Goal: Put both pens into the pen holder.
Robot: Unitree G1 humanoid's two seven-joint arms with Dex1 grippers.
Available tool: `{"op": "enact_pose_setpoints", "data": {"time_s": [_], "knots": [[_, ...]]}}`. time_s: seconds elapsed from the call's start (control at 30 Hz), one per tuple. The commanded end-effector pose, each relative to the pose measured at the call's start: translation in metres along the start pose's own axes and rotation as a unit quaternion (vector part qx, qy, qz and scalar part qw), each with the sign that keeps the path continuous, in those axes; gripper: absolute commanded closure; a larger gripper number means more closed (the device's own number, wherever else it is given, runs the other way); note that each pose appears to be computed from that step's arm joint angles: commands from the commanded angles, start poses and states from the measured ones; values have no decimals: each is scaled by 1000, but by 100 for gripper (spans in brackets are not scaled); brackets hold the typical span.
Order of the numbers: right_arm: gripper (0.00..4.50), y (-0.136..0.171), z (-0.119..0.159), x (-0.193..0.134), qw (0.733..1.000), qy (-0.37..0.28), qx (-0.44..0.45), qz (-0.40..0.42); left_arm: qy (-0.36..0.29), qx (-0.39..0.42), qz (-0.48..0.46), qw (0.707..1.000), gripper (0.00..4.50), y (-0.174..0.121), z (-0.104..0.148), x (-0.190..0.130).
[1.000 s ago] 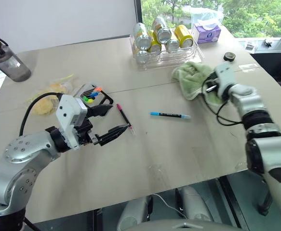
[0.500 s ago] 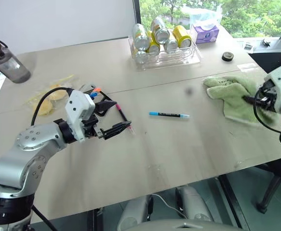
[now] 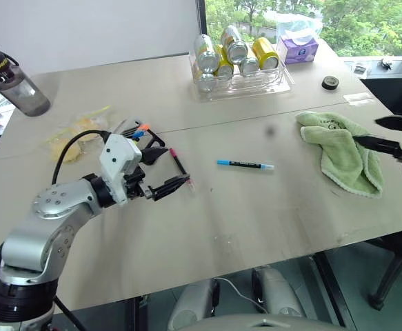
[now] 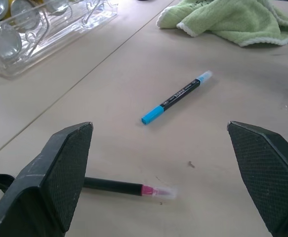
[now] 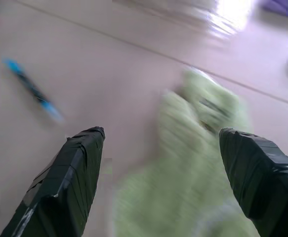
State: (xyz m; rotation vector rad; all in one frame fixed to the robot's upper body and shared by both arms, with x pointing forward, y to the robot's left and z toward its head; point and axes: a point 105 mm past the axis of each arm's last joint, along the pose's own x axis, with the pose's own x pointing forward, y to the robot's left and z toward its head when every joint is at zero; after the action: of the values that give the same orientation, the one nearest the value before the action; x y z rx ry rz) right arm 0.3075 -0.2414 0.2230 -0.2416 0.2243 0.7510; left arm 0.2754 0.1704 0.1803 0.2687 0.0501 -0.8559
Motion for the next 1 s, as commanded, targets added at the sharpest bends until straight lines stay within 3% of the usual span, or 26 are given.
{"op": "enact_pose_setpoints", "data": {"time_s": [0.03, 0.13, 0.23, 0.4, 0.63, 0.83, 0.9, 1.0], "knots": [[57, 40, 13, 11, 995, -60, -10, 81, -9, 26, -18, 999, 0, -1, 6, 10], [57, 87, 11, 26, 979, -113, -7, 171, -1, 37, -54, 998, 0, -5, 7, 23], [57, 94, 3, 49, 982, -127, -12, 139, 2, 46, -50, 998, 0, 2, 10, 26], [57, 98, -27, 87, 988, -44, -45, 141, 21, 38, -53, 998, 0, 3, 4, 9], [57, 96, -23, 160, 981, 28, -101, 164, 68, 33, -59, 995, 0, 6, 4, -28], [57, 91, -50, 185, 972, 105, -92, 190, 99, 46, -43, 993, 0, 9, 10, -52], [111, 88, -56, 187, 968, 116, -110, 191, 101, 48, -33, 993, 0, 9, 12, -57], [240, 85, -52, 188, 968, 105, -119, 197, 105, 43, -24, 993, 0, 7, 13, -61]]}}
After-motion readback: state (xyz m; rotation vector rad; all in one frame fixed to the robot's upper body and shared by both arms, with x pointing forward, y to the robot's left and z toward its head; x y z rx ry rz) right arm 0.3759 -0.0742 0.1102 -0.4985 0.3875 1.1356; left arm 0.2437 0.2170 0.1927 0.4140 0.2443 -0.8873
